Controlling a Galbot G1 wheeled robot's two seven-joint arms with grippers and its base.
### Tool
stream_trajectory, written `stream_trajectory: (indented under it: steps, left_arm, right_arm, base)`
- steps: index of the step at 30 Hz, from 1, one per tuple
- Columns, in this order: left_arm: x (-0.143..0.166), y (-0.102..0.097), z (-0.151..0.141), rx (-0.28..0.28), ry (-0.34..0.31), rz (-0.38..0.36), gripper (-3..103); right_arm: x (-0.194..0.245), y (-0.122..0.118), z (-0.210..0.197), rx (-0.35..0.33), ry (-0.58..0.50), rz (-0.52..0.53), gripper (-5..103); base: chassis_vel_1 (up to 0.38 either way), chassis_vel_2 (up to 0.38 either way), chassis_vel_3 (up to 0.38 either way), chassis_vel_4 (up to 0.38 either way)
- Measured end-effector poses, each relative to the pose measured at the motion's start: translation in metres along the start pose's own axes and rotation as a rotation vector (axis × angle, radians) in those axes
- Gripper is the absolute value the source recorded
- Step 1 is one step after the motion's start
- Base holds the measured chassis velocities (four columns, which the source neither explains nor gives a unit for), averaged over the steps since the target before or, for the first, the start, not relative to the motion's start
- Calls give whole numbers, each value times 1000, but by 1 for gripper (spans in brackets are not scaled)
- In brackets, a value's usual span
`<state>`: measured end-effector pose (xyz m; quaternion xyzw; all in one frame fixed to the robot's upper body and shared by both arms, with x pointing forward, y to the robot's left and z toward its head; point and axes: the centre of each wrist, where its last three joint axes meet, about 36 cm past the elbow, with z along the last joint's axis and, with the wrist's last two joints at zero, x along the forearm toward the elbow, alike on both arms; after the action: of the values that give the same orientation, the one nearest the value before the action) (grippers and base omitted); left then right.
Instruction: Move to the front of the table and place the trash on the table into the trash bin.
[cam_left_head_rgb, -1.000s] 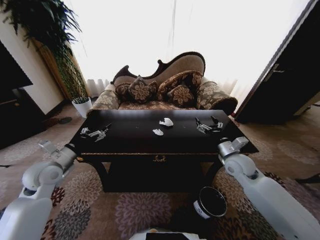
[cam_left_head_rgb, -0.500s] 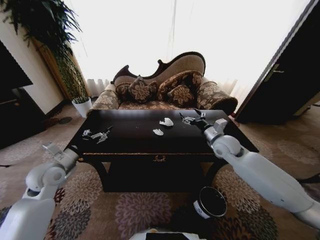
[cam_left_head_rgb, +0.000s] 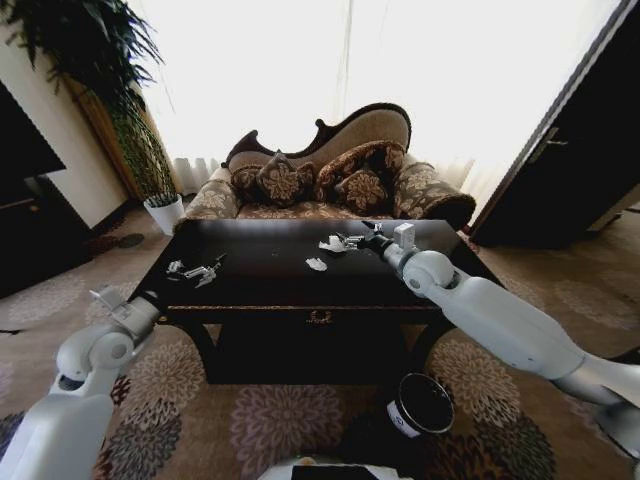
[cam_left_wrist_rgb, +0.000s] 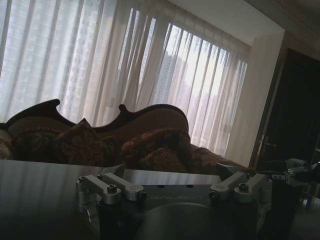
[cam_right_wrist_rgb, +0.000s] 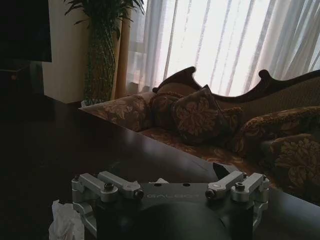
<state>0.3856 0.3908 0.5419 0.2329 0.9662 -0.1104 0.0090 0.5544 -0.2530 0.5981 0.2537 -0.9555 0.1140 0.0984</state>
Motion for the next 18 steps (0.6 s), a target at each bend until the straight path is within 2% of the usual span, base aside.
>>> stream_trajectory:
  steps: [11, 18]
  left_arm:
    - [1, 3, 3, -1, -7, -6, 100]
    - [5, 8, 2, -6, -10, -18, 100]
  right_arm:
    - [-42, 10, -6, -12, 108, -57, 100]
    - [-65, -4, 2, -12, 148, -38, 100]
  base:
    - [0, 0, 0, 0]
    - [0, 0, 0, 0]
